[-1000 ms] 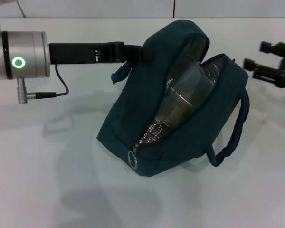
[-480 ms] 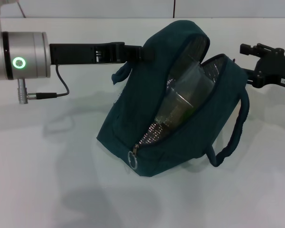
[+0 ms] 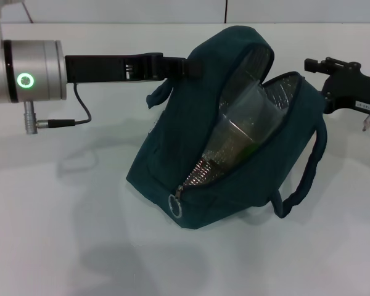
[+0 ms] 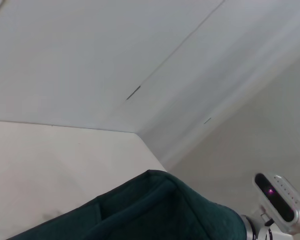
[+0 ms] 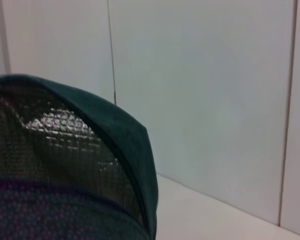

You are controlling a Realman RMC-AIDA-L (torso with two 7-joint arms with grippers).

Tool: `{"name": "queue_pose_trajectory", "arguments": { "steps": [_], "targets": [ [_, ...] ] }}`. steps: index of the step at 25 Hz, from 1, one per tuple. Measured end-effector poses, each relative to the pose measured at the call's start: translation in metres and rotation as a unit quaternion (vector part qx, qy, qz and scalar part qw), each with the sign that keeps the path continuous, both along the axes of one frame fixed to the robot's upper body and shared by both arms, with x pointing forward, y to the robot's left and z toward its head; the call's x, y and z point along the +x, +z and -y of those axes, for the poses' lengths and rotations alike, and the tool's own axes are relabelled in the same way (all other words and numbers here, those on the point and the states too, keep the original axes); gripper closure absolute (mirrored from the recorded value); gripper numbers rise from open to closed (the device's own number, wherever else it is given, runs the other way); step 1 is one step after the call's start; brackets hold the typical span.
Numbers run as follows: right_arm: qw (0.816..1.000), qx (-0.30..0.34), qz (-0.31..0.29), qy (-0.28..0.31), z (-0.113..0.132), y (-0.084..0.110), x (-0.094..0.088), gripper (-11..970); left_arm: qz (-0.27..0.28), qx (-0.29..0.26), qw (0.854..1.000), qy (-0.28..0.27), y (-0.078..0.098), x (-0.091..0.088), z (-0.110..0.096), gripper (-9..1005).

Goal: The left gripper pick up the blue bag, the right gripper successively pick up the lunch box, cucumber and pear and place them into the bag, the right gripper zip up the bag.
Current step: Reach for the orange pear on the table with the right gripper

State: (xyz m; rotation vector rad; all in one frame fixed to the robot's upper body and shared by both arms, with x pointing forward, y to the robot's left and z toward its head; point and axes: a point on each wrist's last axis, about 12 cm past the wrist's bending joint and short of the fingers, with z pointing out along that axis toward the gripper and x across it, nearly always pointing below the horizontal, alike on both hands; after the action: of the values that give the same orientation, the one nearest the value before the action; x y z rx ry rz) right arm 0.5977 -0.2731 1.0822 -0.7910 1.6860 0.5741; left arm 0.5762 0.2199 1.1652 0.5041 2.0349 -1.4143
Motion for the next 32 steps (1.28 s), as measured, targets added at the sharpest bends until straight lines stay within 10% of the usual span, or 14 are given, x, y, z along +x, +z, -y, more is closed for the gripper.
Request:
{"name": "queue_pose_trajectory", "arguments": {
  "steps": [6,9,32],
  "targets": [
    [1.0,-0.004,0.005,-0.001,-0.0022,-0.0007,0.0006,282,0.0,0.0,1.0,0.0,0.0002,0.0,0.0001,929],
    [1.0,-0.003,0.006,0.001,-0.0027,-0.0004,0.0005,505,0.001,0.0,1.0,0.0,0.0003,0.0,0.0001,928],
    [1.0,-0.004,0.02,0.009,-0.0027,0.0038,0.0013,932,-0.001,-0.001,1.0,0.001,-0.0007,-0.0007,-0.0009,927]
  ]
}}
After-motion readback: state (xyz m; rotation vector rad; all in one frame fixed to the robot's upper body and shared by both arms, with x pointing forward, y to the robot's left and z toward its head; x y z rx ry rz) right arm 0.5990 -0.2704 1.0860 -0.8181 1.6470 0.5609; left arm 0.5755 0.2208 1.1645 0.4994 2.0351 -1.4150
